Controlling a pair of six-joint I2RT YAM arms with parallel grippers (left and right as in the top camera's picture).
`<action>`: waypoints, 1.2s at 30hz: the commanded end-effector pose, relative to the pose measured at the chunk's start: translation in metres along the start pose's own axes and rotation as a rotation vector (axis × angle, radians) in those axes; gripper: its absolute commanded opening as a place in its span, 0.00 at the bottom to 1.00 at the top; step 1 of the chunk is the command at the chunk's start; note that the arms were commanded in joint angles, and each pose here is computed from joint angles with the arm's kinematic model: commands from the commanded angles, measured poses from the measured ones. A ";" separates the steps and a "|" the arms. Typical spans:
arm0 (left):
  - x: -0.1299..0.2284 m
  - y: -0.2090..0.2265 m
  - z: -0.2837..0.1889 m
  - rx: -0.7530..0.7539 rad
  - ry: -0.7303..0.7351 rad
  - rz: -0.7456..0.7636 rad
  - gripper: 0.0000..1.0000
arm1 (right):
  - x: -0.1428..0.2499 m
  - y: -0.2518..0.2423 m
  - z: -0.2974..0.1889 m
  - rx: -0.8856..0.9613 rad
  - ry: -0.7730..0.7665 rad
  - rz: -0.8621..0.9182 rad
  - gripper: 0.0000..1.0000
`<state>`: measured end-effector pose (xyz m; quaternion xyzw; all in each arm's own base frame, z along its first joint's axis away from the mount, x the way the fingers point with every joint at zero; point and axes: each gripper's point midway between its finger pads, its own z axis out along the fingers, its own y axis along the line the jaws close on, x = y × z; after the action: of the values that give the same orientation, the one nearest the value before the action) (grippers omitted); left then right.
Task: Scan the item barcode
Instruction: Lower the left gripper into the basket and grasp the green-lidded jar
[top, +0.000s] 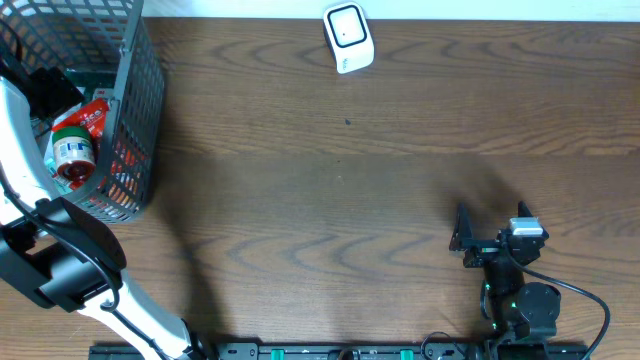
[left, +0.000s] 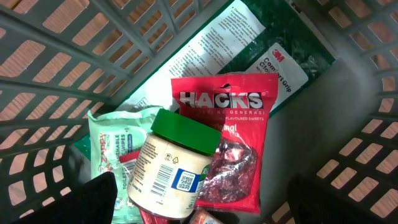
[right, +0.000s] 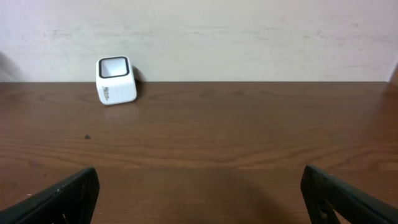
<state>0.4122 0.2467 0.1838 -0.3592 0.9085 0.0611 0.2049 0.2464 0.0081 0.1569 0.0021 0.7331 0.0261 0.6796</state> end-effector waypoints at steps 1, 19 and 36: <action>-0.002 0.004 0.004 -0.015 0.001 0.012 0.88 | 0.000 -0.001 0.000 0.003 0.000 -0.004 0.99; -0.003 0.004 0.004 -0.014 -0.005 0.012 0.88 | 0.000 -0.001 0.000 0.003 0.000 -0.004 0.99; -0.019 0.000 0.003 -0.002 -0.071 0.068 0.88 | 0.000 -0.001 0.000 0.003 0.000 -0.004 0.99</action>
<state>0.4244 0.2536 0.1907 -0.3367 0.9093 0.0708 0.2340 0.2464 0.0081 0.1569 0.0021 0.7331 0.0261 0.6796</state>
